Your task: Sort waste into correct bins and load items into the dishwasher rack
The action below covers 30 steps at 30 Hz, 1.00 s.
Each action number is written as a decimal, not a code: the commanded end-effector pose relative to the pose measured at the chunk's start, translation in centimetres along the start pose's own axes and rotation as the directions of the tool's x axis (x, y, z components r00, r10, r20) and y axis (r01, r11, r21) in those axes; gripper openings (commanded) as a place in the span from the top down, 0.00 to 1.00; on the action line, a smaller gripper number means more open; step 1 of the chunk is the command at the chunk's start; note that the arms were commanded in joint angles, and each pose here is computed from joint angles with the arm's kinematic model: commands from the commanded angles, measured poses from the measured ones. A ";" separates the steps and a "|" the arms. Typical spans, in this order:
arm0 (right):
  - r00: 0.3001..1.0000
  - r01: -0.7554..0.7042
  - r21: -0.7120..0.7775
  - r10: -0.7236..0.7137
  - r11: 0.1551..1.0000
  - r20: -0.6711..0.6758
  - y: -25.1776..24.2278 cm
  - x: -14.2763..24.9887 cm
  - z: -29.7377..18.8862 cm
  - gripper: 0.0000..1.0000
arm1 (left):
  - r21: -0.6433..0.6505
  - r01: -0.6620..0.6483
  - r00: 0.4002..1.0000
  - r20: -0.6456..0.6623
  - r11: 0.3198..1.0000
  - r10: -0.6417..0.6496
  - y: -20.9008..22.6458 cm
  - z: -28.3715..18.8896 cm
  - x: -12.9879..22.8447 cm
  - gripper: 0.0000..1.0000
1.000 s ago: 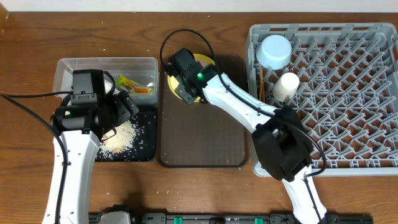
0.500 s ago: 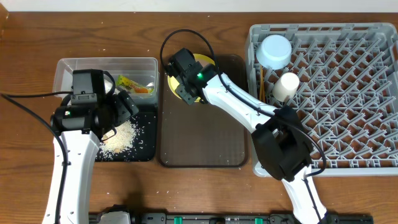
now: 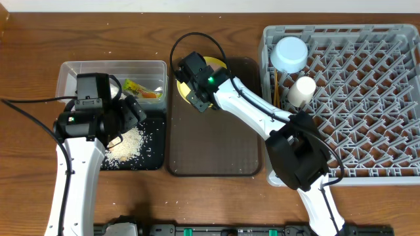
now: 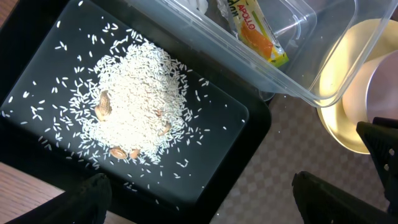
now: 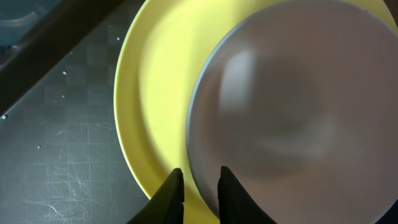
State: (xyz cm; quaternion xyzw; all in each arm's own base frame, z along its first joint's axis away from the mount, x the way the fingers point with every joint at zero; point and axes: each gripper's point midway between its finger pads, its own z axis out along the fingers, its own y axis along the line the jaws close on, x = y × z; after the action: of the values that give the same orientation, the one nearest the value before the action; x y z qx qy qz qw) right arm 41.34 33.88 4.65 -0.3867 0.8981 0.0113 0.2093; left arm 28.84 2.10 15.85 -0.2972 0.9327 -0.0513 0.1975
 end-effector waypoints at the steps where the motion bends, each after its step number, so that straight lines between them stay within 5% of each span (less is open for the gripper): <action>1: 1.000 0.000 0.001 0.000 1.000 -0.009 0.0 0.2 0.4 0.85 | -0.001 -0.002 1.000 0.012 1.000 0.002 0.0 -0.3 -0.5 0.04; 30: 1.000 0.025 0.002 -0.025 1.000 -0.015 -0.1 0.3 0.5 0.84 | -0.001 -0.002 1.000 0.012 1.000 0.002 0.0 -0.3 -0.5 0.04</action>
State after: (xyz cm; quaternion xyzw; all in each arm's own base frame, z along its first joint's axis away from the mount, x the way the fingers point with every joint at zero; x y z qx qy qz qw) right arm 41.27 33.82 4.59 -0.3905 0.8969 0.0099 0.2074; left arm 28.84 2.10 15.85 -0.2972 0.9327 -0.0513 0.1975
